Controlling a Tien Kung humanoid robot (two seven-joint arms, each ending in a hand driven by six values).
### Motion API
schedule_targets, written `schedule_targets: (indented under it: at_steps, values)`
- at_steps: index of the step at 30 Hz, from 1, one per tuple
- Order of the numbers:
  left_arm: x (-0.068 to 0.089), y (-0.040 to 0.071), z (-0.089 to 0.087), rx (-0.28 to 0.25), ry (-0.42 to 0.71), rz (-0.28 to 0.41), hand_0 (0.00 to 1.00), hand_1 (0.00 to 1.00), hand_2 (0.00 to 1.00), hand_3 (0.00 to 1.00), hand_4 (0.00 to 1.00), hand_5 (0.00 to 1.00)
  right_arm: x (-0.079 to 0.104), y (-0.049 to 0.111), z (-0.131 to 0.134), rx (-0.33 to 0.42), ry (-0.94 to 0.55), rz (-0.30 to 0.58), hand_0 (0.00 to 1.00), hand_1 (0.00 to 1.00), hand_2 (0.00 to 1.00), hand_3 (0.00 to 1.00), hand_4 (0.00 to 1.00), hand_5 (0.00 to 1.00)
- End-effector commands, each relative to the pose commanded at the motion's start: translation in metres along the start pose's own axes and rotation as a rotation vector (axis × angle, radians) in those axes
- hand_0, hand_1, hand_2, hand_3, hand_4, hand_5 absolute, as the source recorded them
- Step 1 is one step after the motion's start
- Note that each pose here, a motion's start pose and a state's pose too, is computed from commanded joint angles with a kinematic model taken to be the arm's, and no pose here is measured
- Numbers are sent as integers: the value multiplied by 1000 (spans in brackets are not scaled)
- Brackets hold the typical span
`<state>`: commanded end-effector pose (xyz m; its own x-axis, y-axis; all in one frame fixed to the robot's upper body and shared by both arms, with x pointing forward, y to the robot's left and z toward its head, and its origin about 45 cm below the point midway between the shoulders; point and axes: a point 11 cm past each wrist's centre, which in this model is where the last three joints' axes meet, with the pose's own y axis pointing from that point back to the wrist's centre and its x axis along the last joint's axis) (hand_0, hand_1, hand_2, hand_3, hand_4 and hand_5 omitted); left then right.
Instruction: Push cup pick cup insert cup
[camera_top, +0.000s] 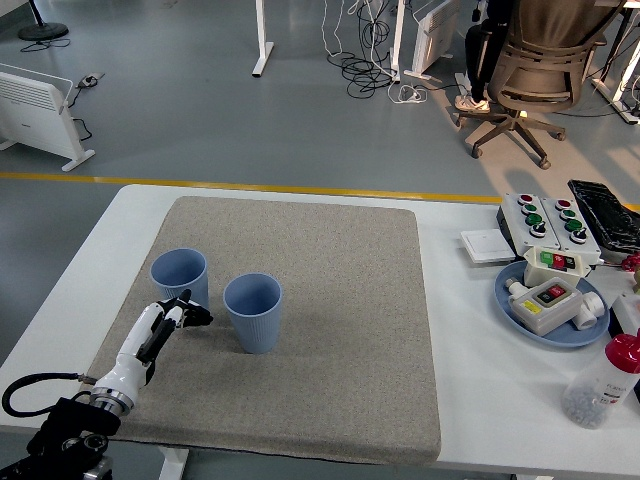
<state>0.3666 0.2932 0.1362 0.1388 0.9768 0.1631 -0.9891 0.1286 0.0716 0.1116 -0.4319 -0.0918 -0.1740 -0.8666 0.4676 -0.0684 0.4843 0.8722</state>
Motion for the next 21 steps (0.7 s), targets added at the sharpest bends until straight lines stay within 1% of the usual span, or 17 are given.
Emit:
schedule_targets:
  at_steps: [1, 4, 5, 8, 16, 21]
  values:
    - [0, 0, 0, 0, 0, 1, 663, 556, 491, 427, 563, 998, 0, 0, 0, 0, 0, 0, 665, 604, 629, 570, 96, 497]
    - [2, -7, 0, 11, 27, 15, 663, 555, 491, 426, 561, 998, 0, 0, 1, -1, 0, 0, 665, 604, 629, 569, 95, 496]
    - [3, -8, 0, 12, 28, 16, 663, 555, 491, 426, 561, 998, 0, 0, 1, -1, 0, 0, 665, 604, 629, 569, 95, 496]
    - [4, -15, 2, 17, 50, 23, 663, 556, 491, 426, 557, 998, -1, 0, 1, -1, -1, -2, 665, 604, 629, 569, 94, 496]
    - [7, -29, 2, 26, 41, 36, 663, 556, 491, 425, 555, 998, -4, 0, 3, -4, 7, -7, 665, 604, 629, 569, 94, 494]
    - [12, -35, 0, 40, 32, 50, 663, 555, 491, 424, 547, 998, -6, 1, 4, -6, 16, -9, 665, 603, 629, 569, 94, 494]
